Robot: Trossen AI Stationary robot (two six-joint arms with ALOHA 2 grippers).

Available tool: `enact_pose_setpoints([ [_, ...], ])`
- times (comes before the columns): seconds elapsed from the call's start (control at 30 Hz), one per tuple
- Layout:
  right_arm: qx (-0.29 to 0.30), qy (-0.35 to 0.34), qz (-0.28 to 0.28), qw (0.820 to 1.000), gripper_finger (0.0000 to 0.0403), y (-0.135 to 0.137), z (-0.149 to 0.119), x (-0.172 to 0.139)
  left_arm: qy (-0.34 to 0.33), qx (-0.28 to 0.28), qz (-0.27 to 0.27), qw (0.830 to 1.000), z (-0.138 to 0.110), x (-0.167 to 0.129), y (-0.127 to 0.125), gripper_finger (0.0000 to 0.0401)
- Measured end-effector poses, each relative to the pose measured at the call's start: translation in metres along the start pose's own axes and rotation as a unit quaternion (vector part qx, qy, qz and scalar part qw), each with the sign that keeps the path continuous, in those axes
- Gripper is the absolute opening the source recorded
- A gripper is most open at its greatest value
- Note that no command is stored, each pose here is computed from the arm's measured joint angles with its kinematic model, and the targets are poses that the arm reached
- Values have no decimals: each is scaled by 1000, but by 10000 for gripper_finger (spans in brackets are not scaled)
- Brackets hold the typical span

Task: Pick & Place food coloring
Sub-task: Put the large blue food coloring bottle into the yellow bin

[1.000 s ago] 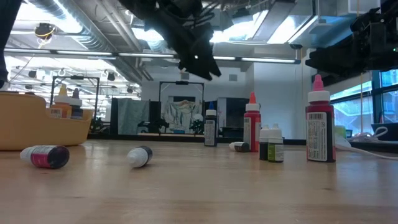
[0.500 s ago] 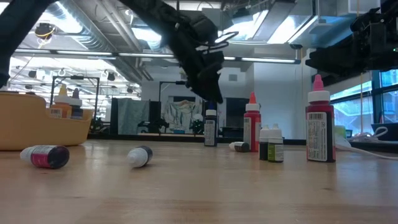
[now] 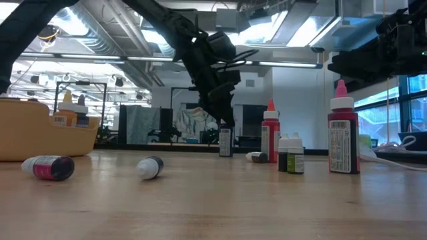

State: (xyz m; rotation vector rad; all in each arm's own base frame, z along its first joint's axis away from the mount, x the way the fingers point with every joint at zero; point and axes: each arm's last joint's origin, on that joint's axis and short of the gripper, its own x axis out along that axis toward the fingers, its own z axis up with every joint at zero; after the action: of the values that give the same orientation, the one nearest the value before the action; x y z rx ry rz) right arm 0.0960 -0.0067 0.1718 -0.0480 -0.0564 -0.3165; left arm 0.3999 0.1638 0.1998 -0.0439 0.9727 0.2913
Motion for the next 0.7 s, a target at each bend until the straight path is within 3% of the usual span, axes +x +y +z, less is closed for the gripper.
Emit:
enact_pose_setpoints([
  [0.17,0,0,0,1000,229,0,0,0,1,0,0,1000,-1,0,0,277],
  [0.7,0,0,0,1000,229,0,0,0,5,-12,-2,1000,-2,1,-1,204],
])
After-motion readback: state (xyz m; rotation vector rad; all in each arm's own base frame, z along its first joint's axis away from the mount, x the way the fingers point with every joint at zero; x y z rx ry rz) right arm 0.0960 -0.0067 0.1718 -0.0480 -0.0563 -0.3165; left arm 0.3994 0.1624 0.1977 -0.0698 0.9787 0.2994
